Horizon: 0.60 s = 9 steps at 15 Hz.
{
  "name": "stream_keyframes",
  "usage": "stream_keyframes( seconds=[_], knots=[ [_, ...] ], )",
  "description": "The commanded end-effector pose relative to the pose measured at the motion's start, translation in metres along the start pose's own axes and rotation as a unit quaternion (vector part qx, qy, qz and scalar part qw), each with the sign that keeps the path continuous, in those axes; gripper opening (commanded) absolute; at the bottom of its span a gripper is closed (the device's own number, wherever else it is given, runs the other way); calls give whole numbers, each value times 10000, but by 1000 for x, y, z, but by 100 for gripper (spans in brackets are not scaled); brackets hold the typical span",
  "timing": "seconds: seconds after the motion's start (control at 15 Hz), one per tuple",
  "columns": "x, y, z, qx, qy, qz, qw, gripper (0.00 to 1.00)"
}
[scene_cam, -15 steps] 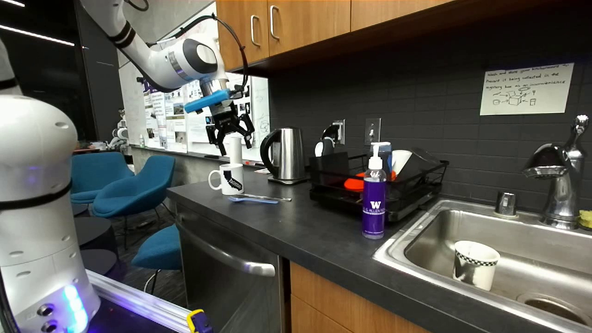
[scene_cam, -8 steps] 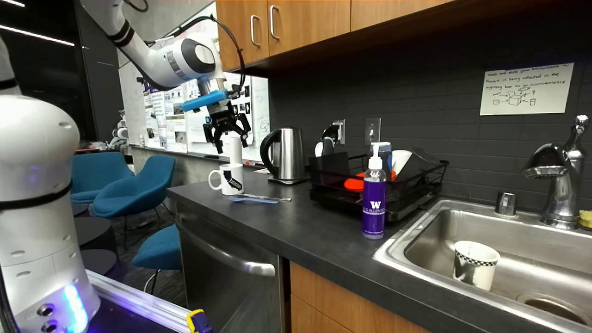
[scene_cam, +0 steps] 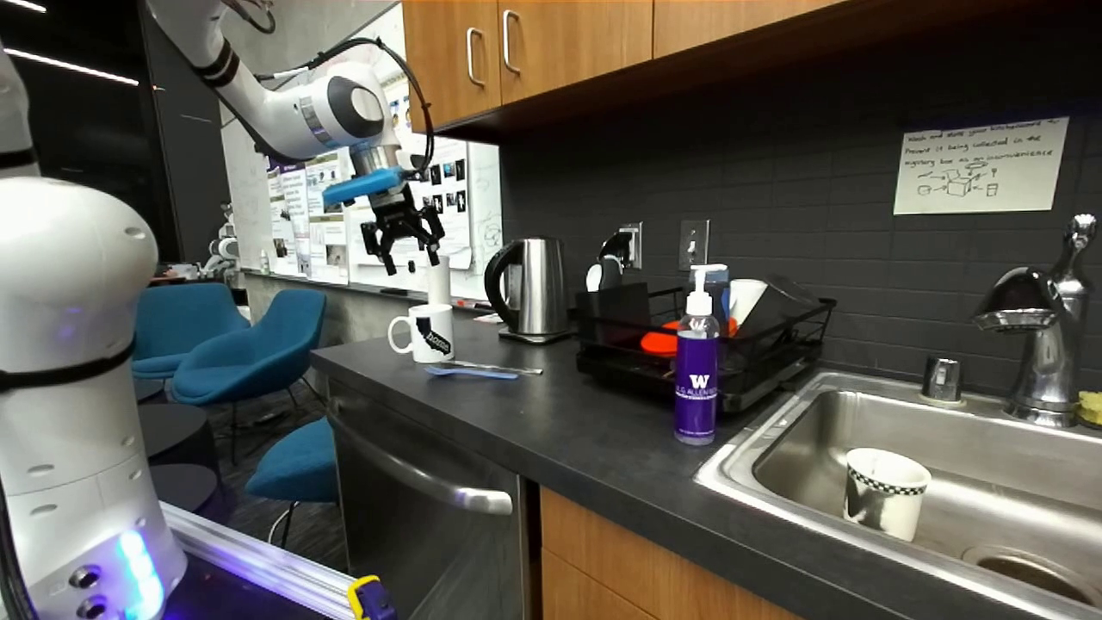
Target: Move the tissue roll to the right
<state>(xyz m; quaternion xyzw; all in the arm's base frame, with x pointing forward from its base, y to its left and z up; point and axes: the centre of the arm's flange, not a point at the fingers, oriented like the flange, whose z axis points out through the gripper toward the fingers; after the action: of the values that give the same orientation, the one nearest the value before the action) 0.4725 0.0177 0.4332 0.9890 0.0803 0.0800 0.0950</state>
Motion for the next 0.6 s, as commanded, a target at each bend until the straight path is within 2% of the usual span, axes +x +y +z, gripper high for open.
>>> stream_keyframes(
  seconds=[0.0, 0.13, 0.33, 0.53],
  knots=[
    [31, -27, -1, 11, 449, -166, 9989, 100],
    [44, -38, 0, 110, 587, -255, 9979, 100],
    [62, -43, -5, 239, 522, -342, 9978, 100],
    [86, -45, -19, 166, 671, -571, 9960, 100]
  ],
)
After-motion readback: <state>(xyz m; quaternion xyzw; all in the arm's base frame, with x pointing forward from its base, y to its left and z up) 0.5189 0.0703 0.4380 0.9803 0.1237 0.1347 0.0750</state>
